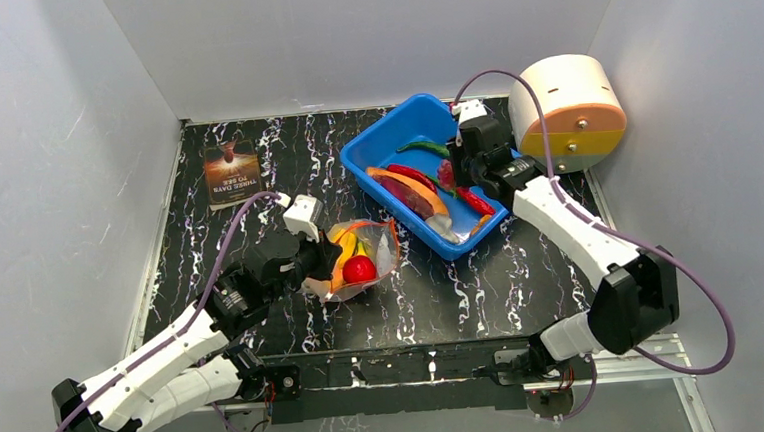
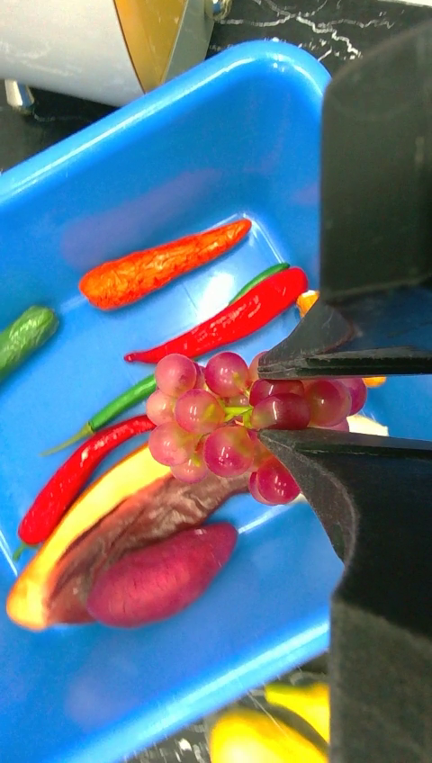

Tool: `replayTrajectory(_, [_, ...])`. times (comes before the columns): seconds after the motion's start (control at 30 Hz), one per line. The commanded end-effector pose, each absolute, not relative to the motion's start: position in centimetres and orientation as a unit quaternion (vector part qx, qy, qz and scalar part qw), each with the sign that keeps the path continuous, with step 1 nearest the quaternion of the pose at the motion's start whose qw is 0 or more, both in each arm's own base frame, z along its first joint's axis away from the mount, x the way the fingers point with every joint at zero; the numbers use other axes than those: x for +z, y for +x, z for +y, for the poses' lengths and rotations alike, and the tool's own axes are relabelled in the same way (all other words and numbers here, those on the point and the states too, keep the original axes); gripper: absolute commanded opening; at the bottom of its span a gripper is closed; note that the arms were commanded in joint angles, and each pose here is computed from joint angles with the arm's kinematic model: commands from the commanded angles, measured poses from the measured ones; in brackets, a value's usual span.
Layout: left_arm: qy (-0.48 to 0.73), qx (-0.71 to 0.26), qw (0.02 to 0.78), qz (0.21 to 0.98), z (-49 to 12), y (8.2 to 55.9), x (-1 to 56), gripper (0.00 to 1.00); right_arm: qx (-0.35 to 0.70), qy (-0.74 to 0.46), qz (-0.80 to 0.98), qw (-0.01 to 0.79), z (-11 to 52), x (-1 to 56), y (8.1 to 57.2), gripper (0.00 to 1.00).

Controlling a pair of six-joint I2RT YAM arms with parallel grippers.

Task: Place the food in the zip-top bag and seal the zipper
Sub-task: Pick up the fake fruit from the bin.

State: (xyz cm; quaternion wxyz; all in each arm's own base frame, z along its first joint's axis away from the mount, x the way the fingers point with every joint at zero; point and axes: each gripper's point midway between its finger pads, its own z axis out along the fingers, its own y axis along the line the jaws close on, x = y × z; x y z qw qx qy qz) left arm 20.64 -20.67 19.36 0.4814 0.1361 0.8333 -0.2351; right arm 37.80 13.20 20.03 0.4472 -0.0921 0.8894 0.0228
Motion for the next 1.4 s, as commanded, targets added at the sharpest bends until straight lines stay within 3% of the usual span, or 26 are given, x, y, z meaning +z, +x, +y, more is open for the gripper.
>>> replayTrajectory(0.0, [0.131, -0.25, 0.499, 0.819, -21.1, 21.0, 21.5, 0.0, 0.093, -0.095, 0.86, 0.493, 14.9, 25.5, 37.1, 0.21])
replayTrajectory(0.8, [0.118, -0.255, 0.497, 0.821, -21.8, 21.6, 21.6, 0.0, 0.321, -0.176, 0.809, 0.46, 20.3, 33.0, 26.3, 0.22])
replayTrajectory(1.37, [0.116, -0.267, 0.495, 0.819, -22.7, 21.9, 21.8, 0.0, 0.478, -0.214, 0.766, 0.374, 24.1, 32.7, 20.9, 0.22])
